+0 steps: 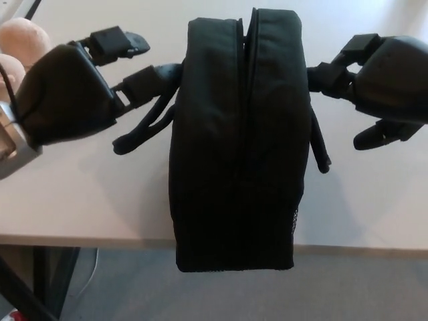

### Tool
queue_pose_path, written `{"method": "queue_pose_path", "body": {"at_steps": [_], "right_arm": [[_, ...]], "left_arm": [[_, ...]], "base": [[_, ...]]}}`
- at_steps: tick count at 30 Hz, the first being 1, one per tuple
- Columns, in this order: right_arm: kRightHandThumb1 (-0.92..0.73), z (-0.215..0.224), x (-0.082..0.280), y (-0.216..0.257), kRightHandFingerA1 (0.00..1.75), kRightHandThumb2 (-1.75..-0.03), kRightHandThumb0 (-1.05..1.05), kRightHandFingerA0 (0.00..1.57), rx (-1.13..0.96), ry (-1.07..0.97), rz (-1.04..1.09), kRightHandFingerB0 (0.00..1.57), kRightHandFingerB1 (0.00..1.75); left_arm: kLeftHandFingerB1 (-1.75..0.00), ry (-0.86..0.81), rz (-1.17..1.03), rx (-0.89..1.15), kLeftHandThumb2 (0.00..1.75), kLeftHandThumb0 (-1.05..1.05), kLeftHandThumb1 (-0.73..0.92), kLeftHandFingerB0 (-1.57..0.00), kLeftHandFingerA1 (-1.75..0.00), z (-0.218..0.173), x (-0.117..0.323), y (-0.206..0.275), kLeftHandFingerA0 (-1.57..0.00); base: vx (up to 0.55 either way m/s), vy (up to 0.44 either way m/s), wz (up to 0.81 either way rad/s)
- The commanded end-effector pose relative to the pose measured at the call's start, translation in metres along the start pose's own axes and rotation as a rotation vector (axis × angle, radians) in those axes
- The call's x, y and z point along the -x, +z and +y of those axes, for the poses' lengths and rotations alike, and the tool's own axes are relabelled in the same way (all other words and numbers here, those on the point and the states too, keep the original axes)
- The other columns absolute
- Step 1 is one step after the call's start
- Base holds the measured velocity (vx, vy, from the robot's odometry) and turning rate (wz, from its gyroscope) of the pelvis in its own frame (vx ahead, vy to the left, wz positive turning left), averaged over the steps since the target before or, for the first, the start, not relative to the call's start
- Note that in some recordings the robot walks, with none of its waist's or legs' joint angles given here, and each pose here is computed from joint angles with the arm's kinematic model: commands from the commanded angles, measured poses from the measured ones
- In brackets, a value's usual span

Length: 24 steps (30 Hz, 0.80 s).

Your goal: A lunch bag is kept on the middle of the desk and the robot uses both its hands to grab the opening of the bag from the left and right and moves its hands away from each other to spread the bag open

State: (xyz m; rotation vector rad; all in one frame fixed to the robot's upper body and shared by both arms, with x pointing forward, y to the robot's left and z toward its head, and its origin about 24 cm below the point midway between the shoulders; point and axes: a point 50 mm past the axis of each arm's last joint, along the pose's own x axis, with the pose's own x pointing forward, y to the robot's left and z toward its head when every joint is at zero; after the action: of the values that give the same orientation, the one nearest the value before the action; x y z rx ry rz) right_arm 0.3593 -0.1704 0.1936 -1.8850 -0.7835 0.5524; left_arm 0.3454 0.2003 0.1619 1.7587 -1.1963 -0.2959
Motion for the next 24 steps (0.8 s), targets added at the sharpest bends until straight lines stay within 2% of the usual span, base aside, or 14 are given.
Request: {"method": "queue_pose_path", "body": {"at_steps": [1, 5, 9, 13, 14, 15, 19, 20, 24], "right_arm": [[-0.58, -0.006, 0.001, -0.006, 0.38, -0.56, -0.72, 0.45, 0.1, -0.034, -0.032, 0.32, 0.3], [-0.57, -0.008, 0.006, -0.013, 0.39, -0.57, -0.7, 0.46, 0.112, -0.047, -0.013, 0.33, 0.31], [-0.59, -0.009, 0.014, -0.022, 0.39, -0.59, -0.7, 0.44, 0.116, -0.033, 0.025, 0.29, 0.3], [-0.58, -0.012, 0.022, -0.03, 0.39, -0.58, -0.69, 0.44, 0.115, -0.035, 0.055, 0.3, 0.31], [-0.59, -0.012, 0.026, -0.035, 0.39, -0.59, -0.69, 0.43, 0.114, -0.02, 0.074, 0.27, 0.3], [-0.59, -0.011, 0.028, -0.037, 0.39, -0.59, -0.69, 0.44, 0.114, -0.014, 0.083, 0.27, 0.3], [-0.58, -0.01, 0.034, -0.041, 0.39, -0.58, -0.68, 0.45, 0.119, -0.006, 0.098, 0.27, 0.3], [-0.56, -0.01, 0.037, -0.043, 0.39, -0.58, -0.66, 0.44, 0.095, -0.006, 0.106, 0.28, 0.3], [-0.53, -0.009, 0.041, -0.045, 0.38, -0.57, -0.66, 0.45, 0.068, -0.043, 0.116, 0.31, 0.31]], "left_arm": [[-0.3, 0.072, -0.008, -0.163, 0.57, 0.0, 0.55, -0.18, -0.36, -0.002, 0.011, -0.01, -0.48], [-0.31, 0.083, 0.015, -0.165, 0.57, -0.1, 0.54, -0.22, -0.36, -0.003, 0.015, -0.012, -0.49], [-0.29, 0.07, 0.03, -0.173, 0.59, 0.02, 0.56, -0.13, -0.36, -0.004, 0.02, -0.015, -0.47], [-0.28, 0.085, 0.04, -0.178, 0.58, 0.02, 0.56, -0.12, -0.36, -0.004, 0.023, -0.017, -0.49], [-0.47, 0.083, 0.048, -0.179, 0.87, 0.01, 0.38, -0.06, -0.57, -0.003, 0.024, -0.019, -0.37], [-0.31, 0.082, 0.051, -0.179, 0.59, 0.01, 0.56, -0.19, -0.37, -0.002, 0.025, -0.02, -0.49], [-0.32, 0.082, 0.056, -0.186, 0.6, 0.02, 0.55, -0.19, -0.37, -0.002, 0.025, -0.021, -0.49], [-0.48, 0.093, 0.061, -0.185, 0.89, 0.01, 0.39, -0.08, -0.57, -0.002, 0.025, -0.021, -0.36], [-0.47, 0.098, 0.068, -0.182, 0.9, 0.03, 0.39, -0.05, -0.55, 0.0, 0.024, -0.023, -0.32]], "base": [[0.0, 0.0, 0.0], [0.0, 0.0, 0.0], [0.0, 0.0, 0.0], [0.0, 0.0, 0.0], [0.0, 0.0, 0.0], [0.0, 0.0, 0.0], [0.0, 0.0, 0.0], [0.0, 0.0, 0.0], [0.0, 0.0, 0.0]]}}
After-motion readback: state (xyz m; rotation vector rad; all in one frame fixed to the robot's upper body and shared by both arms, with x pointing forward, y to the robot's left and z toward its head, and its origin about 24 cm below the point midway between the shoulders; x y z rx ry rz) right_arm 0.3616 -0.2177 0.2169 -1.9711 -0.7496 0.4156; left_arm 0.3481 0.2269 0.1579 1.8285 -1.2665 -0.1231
